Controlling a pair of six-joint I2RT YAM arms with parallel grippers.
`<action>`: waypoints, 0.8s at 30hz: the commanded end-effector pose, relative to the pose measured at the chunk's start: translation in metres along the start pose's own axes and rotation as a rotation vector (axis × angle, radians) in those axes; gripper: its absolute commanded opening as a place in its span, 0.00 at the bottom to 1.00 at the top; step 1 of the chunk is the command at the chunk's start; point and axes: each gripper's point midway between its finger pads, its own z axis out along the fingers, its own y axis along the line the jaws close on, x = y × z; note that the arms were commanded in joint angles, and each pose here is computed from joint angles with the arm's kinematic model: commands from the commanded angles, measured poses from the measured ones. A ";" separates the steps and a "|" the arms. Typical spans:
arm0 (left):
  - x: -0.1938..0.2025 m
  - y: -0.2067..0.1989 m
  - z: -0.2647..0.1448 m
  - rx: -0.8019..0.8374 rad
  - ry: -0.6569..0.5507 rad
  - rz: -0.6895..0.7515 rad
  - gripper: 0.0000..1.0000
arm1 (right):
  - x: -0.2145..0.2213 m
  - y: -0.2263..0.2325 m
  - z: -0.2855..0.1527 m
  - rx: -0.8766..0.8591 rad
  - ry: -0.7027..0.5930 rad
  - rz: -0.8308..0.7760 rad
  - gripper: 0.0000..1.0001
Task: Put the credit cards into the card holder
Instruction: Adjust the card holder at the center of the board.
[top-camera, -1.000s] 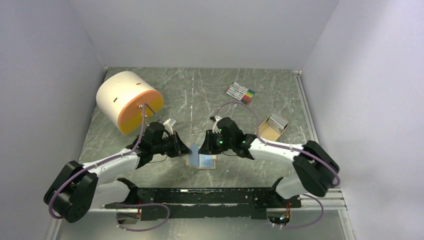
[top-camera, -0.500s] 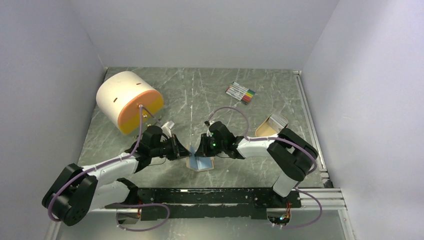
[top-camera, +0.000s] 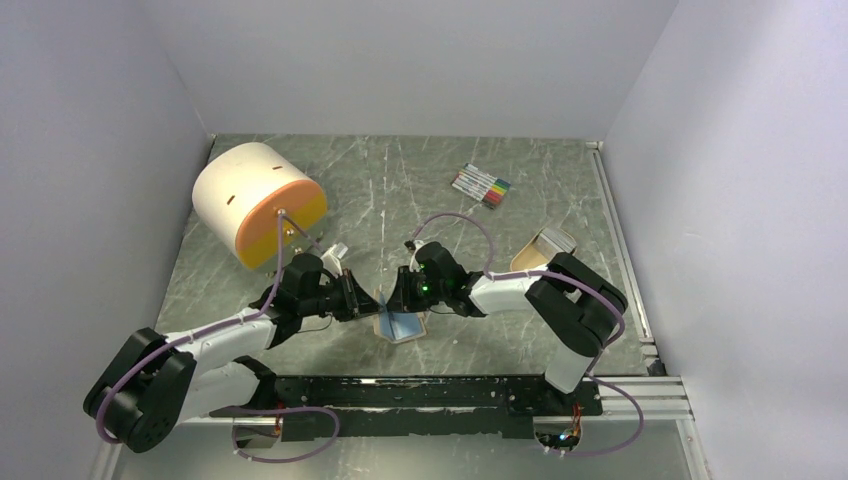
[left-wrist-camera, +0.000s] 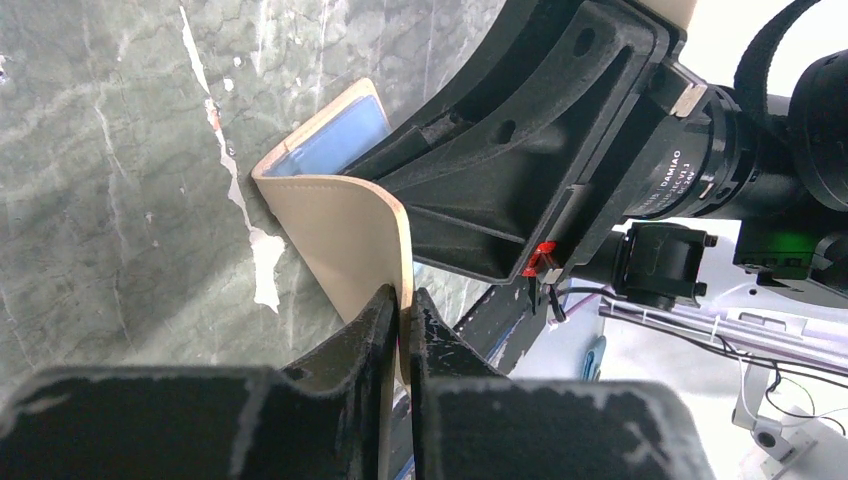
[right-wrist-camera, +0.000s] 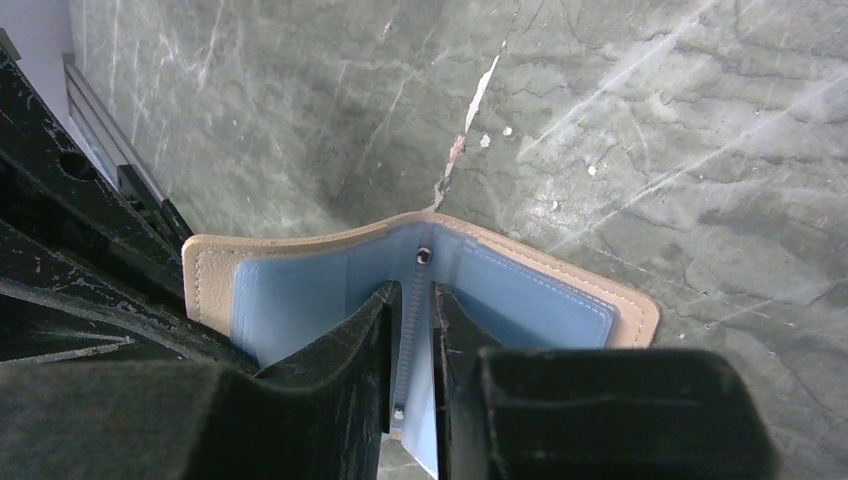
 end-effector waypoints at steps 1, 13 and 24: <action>-0.008 -0.015 0.000 0.066 -0.017 0.048 0.12 | -0.010 0.012 -0.001 -0.031 -0.025 -0.022 0.22; -0.004 -0.020 0.002 0.130 -0.015 0.063 0.13 | -0.005 0.012 0.003 -0.060 -0.017 0.018 0.24; -0.004 0.002 0.012 0.041 -0.002 0.047 0.09 | -0.012 0.013 -0.006 -0.038 -0.051 0.034 0.37</action>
